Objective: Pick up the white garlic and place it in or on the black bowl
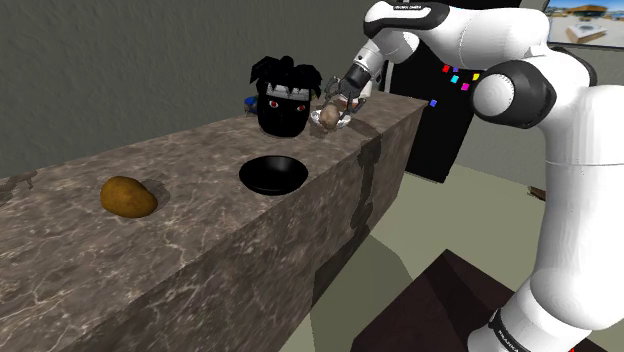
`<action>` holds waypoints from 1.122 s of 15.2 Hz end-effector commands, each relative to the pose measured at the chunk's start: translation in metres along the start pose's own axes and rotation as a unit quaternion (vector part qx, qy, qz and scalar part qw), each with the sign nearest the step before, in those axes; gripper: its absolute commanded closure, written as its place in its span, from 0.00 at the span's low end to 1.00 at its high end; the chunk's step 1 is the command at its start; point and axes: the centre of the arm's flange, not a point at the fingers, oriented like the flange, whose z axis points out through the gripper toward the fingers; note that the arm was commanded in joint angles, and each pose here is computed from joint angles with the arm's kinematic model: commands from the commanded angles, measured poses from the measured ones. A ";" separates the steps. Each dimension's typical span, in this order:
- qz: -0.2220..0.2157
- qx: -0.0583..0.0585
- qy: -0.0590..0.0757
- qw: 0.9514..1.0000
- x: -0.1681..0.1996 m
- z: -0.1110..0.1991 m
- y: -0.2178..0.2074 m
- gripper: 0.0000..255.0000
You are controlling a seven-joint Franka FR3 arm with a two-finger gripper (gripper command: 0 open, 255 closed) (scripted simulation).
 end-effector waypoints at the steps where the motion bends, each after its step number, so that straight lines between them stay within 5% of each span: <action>1: 0.000 0.000 0.000 1.000 -0.002 -0.009 -0.005 1.00; 17: 0.000 0.000 0.000 1.000 -0.158 0.086 -0.082 1.00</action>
